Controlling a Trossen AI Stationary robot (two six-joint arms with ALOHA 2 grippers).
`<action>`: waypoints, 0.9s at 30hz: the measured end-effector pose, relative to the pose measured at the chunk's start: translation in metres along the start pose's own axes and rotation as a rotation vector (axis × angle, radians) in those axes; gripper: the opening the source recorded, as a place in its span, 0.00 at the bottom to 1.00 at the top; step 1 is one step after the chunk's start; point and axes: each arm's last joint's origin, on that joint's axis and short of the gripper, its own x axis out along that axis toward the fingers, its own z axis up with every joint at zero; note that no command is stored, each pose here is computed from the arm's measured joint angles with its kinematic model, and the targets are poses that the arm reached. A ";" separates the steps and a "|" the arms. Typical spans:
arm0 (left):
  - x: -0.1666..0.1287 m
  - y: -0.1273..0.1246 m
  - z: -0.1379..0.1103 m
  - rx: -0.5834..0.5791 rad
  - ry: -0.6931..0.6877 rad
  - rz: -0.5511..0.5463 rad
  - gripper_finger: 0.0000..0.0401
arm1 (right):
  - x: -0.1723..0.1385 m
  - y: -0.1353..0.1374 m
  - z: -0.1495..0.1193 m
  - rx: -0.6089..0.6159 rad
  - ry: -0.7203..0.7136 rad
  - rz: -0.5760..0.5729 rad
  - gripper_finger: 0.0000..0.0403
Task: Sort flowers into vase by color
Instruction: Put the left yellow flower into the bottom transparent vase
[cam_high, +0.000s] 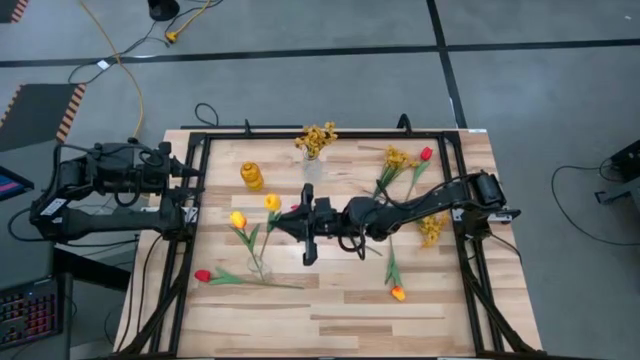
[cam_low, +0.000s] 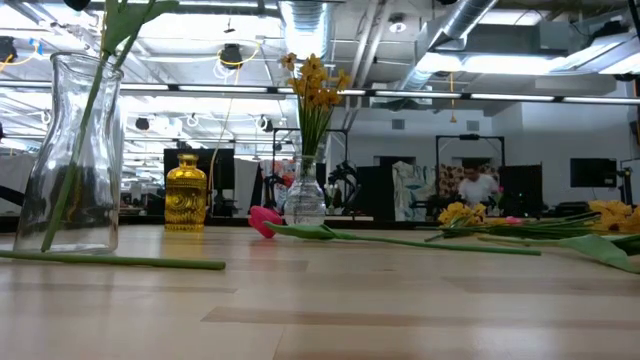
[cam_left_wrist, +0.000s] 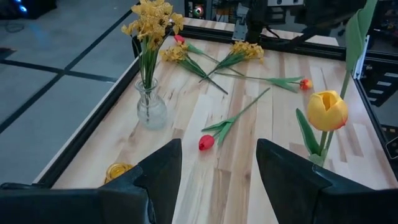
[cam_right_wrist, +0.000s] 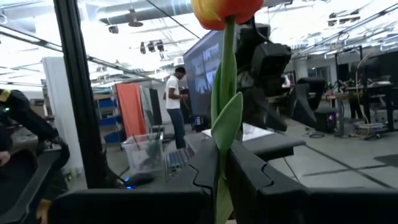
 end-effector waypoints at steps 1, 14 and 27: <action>0.000 0.000 0.000 0.000 0.000 0.000 0.48 | 0.000 0.001 0.000 0.000 0.004 0.003 0.13; 0.000 0.000 0.000 0.000 0.001 0.000 0.48 | 0.000 0.004 -0.002 -0.001 0.023 0.009 0.13; 0.000 0.000 0.000 0.000 -0.001 0.000 0.48 | 0.003 0.002 -0.013 0.000 0.015 0.007 0.13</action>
